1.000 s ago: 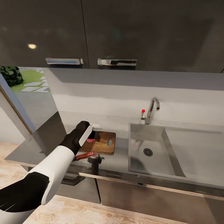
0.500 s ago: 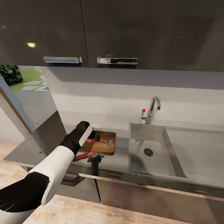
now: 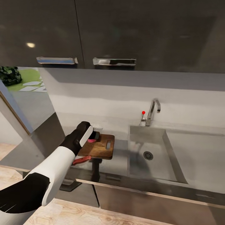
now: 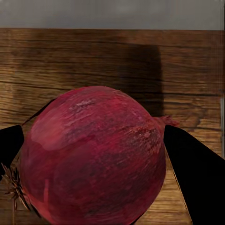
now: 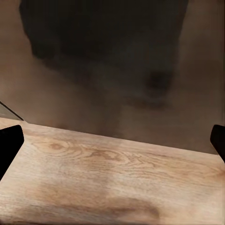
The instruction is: In the kitchen, take the Vidalia onion out of the sink, dice it on the chopping board with the paring knife, put the diced onion into the bowl on the countertop, then place both the paring knife and the chopping board into the sink.
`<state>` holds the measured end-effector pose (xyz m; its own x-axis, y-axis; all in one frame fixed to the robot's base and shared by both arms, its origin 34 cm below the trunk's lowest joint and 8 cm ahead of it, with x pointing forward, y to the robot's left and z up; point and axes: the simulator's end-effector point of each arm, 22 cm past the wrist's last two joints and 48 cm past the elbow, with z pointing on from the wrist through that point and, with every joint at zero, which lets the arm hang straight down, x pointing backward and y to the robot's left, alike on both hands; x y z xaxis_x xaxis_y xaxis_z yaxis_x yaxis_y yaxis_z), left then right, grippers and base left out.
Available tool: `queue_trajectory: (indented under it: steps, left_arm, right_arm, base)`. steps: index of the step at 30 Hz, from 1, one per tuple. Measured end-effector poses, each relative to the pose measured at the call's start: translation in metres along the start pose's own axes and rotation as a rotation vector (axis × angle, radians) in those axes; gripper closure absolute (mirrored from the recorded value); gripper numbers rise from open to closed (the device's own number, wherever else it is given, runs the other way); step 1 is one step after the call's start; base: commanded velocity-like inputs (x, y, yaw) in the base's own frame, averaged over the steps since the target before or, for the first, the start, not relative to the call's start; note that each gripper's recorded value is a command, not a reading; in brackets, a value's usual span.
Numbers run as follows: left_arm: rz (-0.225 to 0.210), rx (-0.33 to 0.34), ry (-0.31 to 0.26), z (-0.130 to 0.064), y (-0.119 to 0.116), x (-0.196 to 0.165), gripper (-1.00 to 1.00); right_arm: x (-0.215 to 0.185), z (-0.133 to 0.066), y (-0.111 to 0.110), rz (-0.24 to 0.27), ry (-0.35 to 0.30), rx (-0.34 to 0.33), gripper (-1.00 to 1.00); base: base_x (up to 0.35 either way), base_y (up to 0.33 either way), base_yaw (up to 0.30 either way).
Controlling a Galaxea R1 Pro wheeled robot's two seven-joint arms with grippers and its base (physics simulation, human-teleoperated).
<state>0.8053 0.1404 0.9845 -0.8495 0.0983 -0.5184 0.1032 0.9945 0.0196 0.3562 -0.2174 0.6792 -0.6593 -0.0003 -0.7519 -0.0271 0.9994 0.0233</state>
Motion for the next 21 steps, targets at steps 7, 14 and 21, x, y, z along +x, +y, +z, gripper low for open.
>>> queue_trajectory:
  steps: [7, 14, 21]
  left_arm:
    - [0.000, 0.000, 0.000, -0.0002, 0.0002, -0.0001, 1.00]
    - [0.001, 0.000, -0.004, -0.0031, 0.0004, -0.0016, 1.00]
    - [0.001, -0.001, -0.009, -0.0067, 0.0006, -0.0035, 1.00]
  right_arm:
    - [-0.0002, 0.0001, 0.0011, 0.001, 0.000, -0.002, -1.00]
    - [-0.0018, 0.0002, 0.0050, 0.005, -0.004, -0.005, -1.00]
    - [-0.0045, 0.0007, 0.0065, 0.007, -0.011, -0.007, -1.00]
  base:
    - [0.011, -0.011, -0.045]
    - [0.001, 0.049, -0.191]
    - [0.000, 0.239, -0.177]
